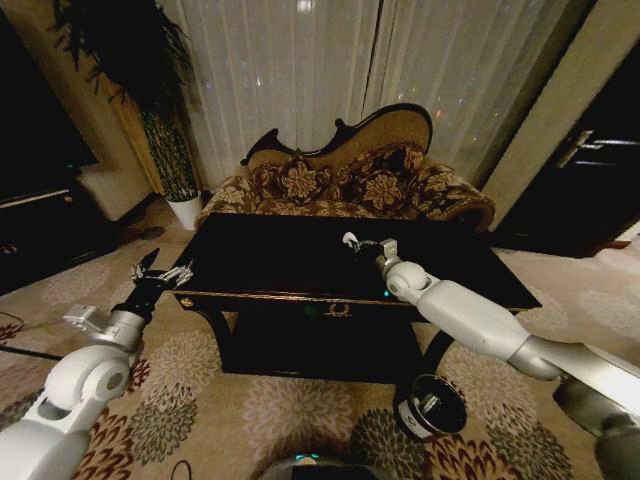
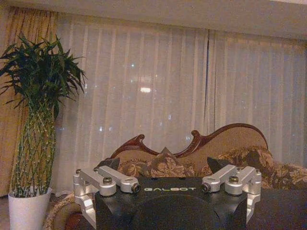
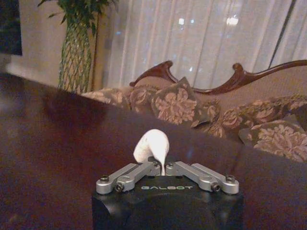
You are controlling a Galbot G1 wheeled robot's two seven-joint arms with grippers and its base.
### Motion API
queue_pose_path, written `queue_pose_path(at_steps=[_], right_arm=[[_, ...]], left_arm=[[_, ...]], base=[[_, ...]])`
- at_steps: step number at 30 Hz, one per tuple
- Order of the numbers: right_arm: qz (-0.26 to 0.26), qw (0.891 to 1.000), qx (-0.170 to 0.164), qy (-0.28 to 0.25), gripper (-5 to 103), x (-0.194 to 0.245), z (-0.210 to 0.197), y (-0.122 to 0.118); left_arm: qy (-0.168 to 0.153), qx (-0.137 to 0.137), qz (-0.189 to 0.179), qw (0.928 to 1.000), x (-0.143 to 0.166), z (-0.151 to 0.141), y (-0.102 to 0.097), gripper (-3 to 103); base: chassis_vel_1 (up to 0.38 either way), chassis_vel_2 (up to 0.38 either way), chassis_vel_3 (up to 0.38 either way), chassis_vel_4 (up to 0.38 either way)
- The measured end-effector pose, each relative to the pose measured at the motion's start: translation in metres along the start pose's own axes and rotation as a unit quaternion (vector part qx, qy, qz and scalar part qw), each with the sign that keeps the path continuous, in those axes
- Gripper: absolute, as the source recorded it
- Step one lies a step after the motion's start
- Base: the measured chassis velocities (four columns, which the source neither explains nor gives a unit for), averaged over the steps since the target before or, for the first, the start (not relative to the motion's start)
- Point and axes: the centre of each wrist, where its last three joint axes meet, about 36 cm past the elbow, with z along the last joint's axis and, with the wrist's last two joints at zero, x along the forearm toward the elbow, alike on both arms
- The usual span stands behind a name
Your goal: Move to the front of the table and place the trash on the table into the trash bin.
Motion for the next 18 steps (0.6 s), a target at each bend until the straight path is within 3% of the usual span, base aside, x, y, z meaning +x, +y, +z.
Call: queue_pose_path(at_steps=[7, 13, 18], right_arm=[[0.019, 0.998, -0.052, -0.010, 1, 0.041, -0.013, -0.012], [0.035, 0.997, -0.063, -0.012, 1, 0.079, -0.004, -0.024], [0.067, 0.996, -0.047, -0.041, 1, 0.126, -0.006, -0.049]], left_arm=[[0.000, 0.000, 0.000, 1.0000, 0.000, 0.000, 0.000, 100], [0.000, 0.000, 0.000, 1.0000, 0.000, 0.000, 0.000, 100], [0.000, 0.000, 0.000, 1.0000, 0.000, 0.000, 0.000, 100]], base=[[0.000, 0.000, 0.000, 0.000], [0.000, 0.000, 0.000, 0.000], [0.000, 0.000, 0.000, 0.000]])
